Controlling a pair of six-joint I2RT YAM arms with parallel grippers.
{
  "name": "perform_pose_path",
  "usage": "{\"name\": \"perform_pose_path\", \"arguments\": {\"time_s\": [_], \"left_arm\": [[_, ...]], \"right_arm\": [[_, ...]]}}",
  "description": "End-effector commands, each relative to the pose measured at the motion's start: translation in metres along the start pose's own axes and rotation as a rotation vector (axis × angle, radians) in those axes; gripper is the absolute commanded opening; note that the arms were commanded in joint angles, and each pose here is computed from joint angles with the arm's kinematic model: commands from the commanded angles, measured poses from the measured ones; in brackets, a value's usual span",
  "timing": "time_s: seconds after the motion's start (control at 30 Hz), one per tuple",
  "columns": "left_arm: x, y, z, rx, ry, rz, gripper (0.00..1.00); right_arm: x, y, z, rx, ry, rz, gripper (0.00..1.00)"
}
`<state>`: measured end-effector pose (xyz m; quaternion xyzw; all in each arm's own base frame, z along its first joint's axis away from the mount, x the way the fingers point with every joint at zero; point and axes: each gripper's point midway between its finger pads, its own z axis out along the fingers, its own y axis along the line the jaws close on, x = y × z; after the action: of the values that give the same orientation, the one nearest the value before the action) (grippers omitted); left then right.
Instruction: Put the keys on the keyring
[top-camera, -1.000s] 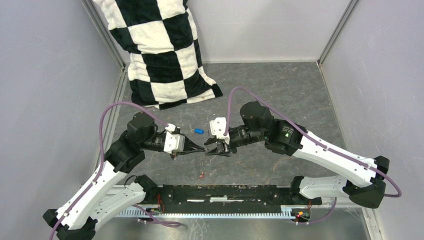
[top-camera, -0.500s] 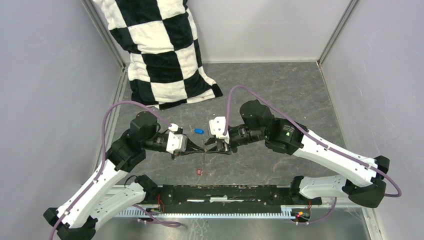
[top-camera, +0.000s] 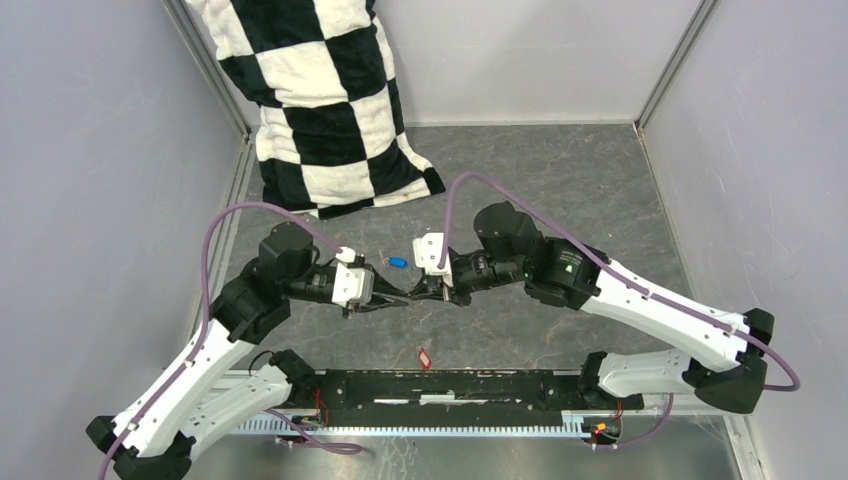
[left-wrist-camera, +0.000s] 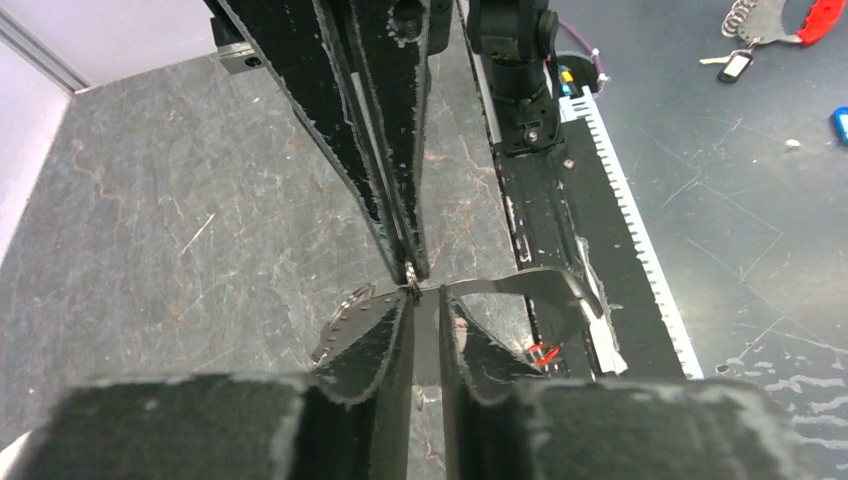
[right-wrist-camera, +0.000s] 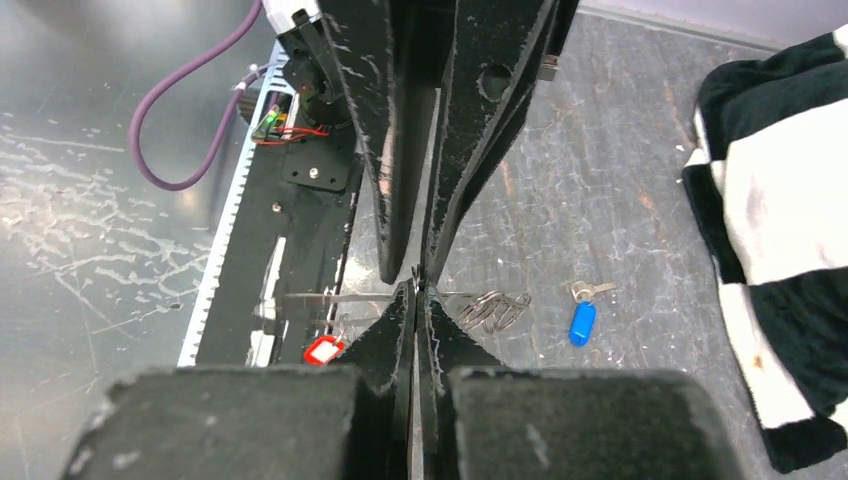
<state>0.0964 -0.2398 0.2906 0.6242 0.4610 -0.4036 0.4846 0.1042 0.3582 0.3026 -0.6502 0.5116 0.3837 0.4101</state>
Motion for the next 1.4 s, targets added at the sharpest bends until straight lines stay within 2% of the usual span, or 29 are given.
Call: {"name": "perform_pose_path", "arguments": {"time_s": [0.0, 0.03, 0.1, 0.3, 0.47, 0.7, 1.1, 1.37], "left_arm": [[-0.021, 0.003, -0.004, -0.008, -0.045, 0.079, 0.34], [-0.02, 0.004, -0.004, -0.018, -0.041, 0.076, 0.43], [-0.021, 0.004, -0.006, -0.032, -0.044, 0.075, 0.51], [-0.021, 0.002, -0.005, -0.076, -0.106, 0.006, 0.49], [-0.02, 0.002, -0.002, -0.074, -0.131, -0.034, 0.46], [-0.014, 0.0, -0.001, -0.077, -0.132, -0.038, 0.46], [-0.042, 0.004, -0.003, -0.094, -0.233, -0.065, 0.44], [-0.038, -0.001, -0.002, -0.064, -0.223, -0.056, 0.32]], "right_arm": [[-0.037, -0.01, -0.015, 0.108, -0.184, -0.059, 0.0], [-0.036, -0.007, -0.017, 0.111, -0.219, -0.06, 0.0], [-0.047, -0.002, -0.025, 0.133, -0.342, -0.086, 0.0], [-0.056, 0.011, -0.037, 0.154, -0.6, -0.076, 0.0], [-0.061, 0.016, -0.041, 0.143, -0.703, -0.047, 0.0], [-0.06, 0.016, -0.04, 0.14, -0.75, -0.007, 0.0], [-0.052, 0.016, -0.033, 0.127, -0.775, 0.07, 0.01], [-0.051, 0.015, -0.033, 0.131, -0.81, 0.092, 0.01]]}}
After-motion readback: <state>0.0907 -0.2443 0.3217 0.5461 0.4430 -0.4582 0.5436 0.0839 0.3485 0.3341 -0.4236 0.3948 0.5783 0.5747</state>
